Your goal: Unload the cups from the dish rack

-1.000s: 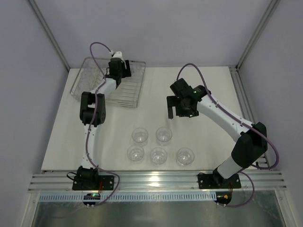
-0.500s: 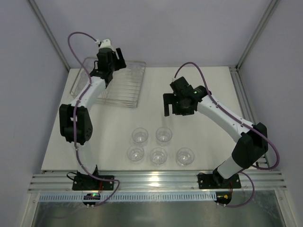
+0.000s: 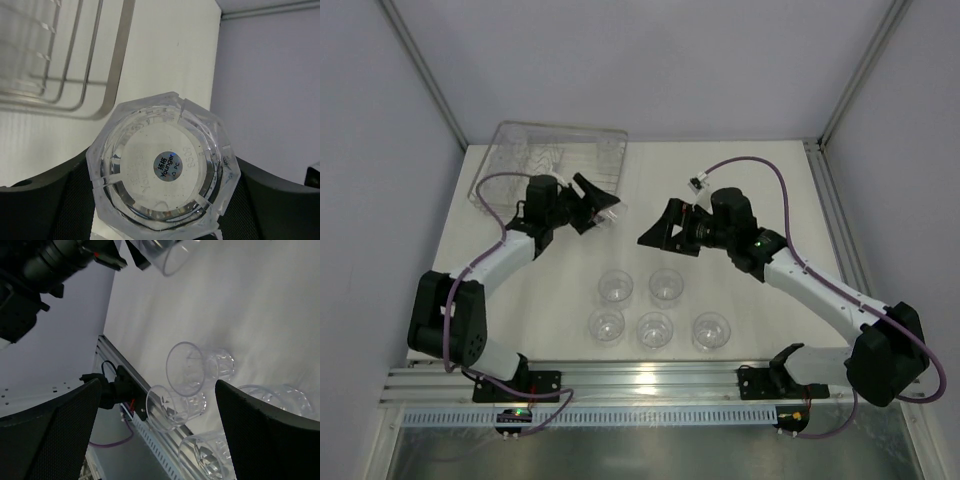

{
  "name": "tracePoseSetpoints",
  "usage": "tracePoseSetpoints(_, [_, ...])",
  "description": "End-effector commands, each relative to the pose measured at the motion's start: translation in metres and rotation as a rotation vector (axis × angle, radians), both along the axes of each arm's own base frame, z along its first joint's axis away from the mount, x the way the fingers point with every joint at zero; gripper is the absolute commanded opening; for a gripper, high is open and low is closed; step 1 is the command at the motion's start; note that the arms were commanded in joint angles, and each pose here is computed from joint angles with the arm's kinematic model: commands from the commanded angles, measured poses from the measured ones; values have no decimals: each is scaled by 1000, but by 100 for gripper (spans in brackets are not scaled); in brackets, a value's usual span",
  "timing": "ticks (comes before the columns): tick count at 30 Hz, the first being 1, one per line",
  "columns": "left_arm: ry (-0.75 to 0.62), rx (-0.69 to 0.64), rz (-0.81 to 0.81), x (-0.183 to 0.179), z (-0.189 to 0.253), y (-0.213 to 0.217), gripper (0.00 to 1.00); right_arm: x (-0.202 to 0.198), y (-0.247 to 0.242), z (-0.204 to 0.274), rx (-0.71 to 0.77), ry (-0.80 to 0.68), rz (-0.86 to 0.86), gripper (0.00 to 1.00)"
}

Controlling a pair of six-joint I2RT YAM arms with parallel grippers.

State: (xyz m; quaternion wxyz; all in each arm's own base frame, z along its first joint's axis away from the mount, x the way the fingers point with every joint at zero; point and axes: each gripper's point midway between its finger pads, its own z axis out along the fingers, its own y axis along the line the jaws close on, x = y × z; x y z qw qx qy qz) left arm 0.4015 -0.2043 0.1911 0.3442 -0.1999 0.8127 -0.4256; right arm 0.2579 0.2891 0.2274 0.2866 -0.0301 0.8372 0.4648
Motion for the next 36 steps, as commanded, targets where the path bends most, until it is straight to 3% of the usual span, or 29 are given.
tracePoseSetpoints(1, [-20,-297,-109,-41,51,-40,0,-2,21,26,207,-17,62,98])
tracePoseSetpoints(5, [12,-402,-150,-66,54,-60,0,0,22,19,209,-15,58,97])
tracePoseSetpoints(12, [73,-418,-207,-91,43,-94,0,7,26,21,220,-27,52,93])
tracePoseSetpoints(15, [81,-420,-230,-95,43,-106,0,10,29,24,235,-31,58,76])
tracePoseSetpoints(16, [94,-421,-236,-96,40,-110,0,11,29,25,239,-32,57,60])
tracePoseSetpoints(18, [94,-434,-258,-100,43,-119,0,11,31,27,248,-42,61,42])
tracePoseSetpoints(19, [101,-448,-262,-101,44,-122,0,12,31,28,250,-46,60,26])
tracePoseSetpoints(21, [92,-466,-277,-103,48,-128,0,13,30,30,247,-55,51,13])
tracePoseSetpoints(23, [85,-466,-289,-103,51,-131,0,15,28,32,233,-71,42,8])
tracePoseSetpoints(24, [89,-460,-293,-104,50,-132,5,16,27,31,224,-72,36,4])
tracePoseSetpoints(26, [86,-456,-283,-101,50,-131,24,17,24,36,217,-97,16,4])
tracePoseSetpoints(27, [90,-447,-275,-100,47,-131,47,17,22,36,210,-100,7,4])
tracePoseSetpoints(28, [94,-438,-267,-98,46,-130,59,19,18,42,207,-124,-18,4])
tracePoseSetpoints(29, [95,-423,-245,-94,42,-129,86,20,16,42,193,-137,-26,4])
tracePoseSetpoints(30, [86,-408,-238,-91,41,-127,94,20,12,40,175,-135,-42,4])
tracePoseSetpoints(31, [88,-391,-225,-87,40,-125,100,23,8,43,163,-151,-67,4])
tracePoseSetpoints(34, [82,-365,-177,-72,35,-114,100,25,-4,47,110,-180,-115,4])
tracePoseSetpoints(36, [70,-359,-121,-55,36,-98,100,29,-23,33,-5,-159,-193,4])
